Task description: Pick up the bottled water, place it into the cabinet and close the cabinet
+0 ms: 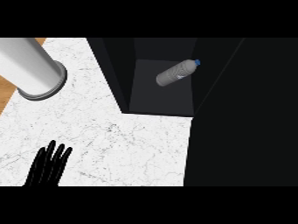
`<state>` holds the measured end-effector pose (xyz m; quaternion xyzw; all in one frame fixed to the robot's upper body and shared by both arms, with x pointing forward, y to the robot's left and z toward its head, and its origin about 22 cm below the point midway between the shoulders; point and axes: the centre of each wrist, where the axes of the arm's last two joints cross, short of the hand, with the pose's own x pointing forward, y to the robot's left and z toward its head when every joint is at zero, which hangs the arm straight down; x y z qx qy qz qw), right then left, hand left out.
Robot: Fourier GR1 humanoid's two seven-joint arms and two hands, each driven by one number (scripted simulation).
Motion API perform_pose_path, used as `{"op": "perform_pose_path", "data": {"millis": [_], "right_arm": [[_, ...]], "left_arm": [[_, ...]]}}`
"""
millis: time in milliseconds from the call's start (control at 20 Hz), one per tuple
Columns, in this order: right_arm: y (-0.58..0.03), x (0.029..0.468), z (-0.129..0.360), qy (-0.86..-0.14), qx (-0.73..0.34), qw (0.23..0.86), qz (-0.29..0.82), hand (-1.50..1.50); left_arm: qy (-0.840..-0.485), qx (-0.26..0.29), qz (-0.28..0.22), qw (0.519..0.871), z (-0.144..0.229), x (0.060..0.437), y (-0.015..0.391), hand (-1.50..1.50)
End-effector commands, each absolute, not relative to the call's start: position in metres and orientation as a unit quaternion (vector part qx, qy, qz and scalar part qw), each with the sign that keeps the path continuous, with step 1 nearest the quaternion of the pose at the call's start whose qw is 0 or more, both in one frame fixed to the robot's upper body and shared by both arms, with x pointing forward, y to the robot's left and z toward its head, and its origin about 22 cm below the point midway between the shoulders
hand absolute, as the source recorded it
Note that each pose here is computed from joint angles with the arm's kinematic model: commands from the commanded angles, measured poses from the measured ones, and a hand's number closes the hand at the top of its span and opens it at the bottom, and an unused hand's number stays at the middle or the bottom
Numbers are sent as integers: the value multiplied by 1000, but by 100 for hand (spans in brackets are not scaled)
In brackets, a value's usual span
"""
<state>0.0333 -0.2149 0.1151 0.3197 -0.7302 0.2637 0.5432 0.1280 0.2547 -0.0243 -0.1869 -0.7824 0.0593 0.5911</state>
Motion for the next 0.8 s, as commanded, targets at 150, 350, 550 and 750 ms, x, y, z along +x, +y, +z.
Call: {"op": "perform_pose_path", "data": {"millis": [150, 350, 550, 750], "right_arm": [[-197, 35, 164, -735, 297, 515, 326, 150], [-190, 46, 152, -714, 313, 515, 356, 150], [-185, 62, 150, -715, 313, 472, 410, 150], [-182, 73, 147, -701, 309, 472, 436, 150]], "left_arm": [[-787, -194, 52, 583, -12, 105, 299, -150], [-784, -211, 36, 583, -5, 92, 317, -150], [-781, -207, 33, 588, -3, 96, 334, -150], [-785, -212, 26, 582, -1, 99, 340, -150]]}}
